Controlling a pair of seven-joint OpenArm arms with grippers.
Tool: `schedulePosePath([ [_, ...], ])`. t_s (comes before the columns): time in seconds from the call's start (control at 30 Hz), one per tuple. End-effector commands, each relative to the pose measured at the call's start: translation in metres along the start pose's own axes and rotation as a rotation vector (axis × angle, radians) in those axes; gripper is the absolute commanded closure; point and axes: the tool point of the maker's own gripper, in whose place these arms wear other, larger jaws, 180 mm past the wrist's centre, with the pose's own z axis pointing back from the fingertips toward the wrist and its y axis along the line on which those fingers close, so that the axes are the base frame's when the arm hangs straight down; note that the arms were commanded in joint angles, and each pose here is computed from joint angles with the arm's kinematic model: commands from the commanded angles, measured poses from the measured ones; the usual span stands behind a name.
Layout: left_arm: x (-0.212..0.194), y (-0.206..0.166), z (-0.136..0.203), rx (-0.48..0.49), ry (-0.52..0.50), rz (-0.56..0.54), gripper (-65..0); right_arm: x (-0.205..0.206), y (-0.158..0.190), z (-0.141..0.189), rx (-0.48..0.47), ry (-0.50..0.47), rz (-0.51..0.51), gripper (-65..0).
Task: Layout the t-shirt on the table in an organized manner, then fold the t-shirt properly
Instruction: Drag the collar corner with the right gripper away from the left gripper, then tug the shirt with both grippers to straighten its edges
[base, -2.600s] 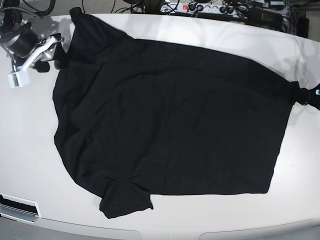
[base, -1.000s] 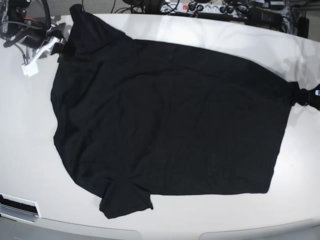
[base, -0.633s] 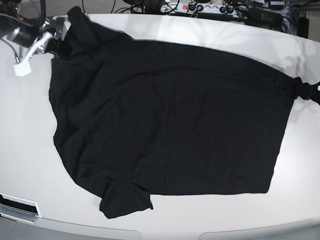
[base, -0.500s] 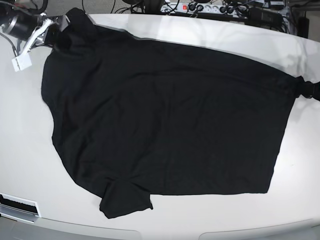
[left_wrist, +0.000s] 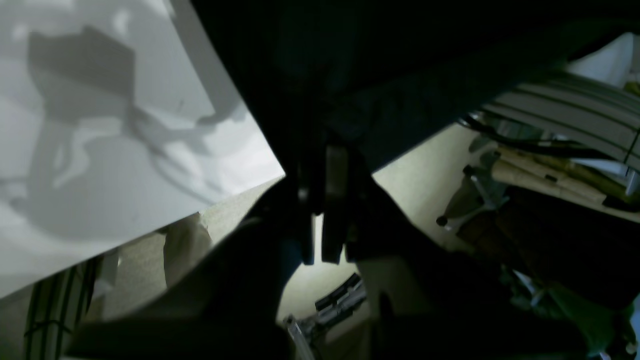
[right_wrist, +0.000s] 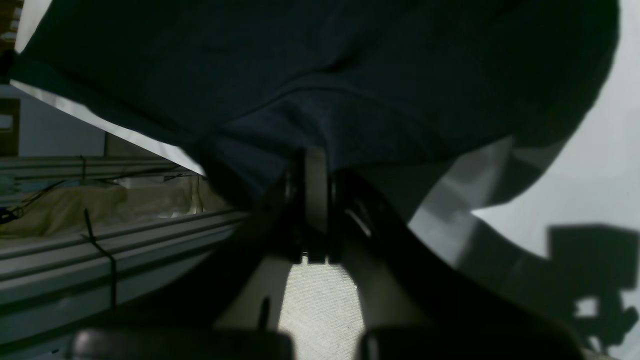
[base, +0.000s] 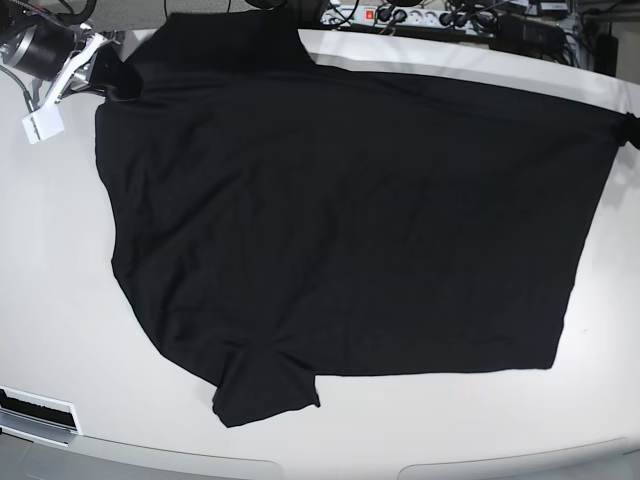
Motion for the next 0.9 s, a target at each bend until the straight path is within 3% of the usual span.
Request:
schedulePosePath([
  [0.0, 0.006, 0.005, 0.018, 0.03, -0.014, -0.016, 0.0, 0.008, 0.001, 0.004, 0.005, -0.024, 0.022, 0.0],
  [0.1, 0.006, 0.005, 0.018, 0.029, -0.015, -0.016, 0.0, 0.008, 0.002, 0.004, 0.005, -0.025, 0.022, 0.0],
  [0.57, 0.071, -0.005, 0.033, 0.018, -0.243, -0.069, 0.0, 0.042, -0.001, -0.001, 0.005, -0.099, 0.074, 0.0],
  [0.73, 0.095, -0.012, 0.023, -0.001, -0.347, -0.083, 0.0, 0.056, -0.008, -0.004, -0.028, -0.117, 0.105, 0.0],
  [0.87, 0.099, -0.01, 0.007, 0.019, -0.359, -0.094, 0.0, 0.064, -0.006, -0.015, 0.0, -0.123, 0.114, 0.0],
])
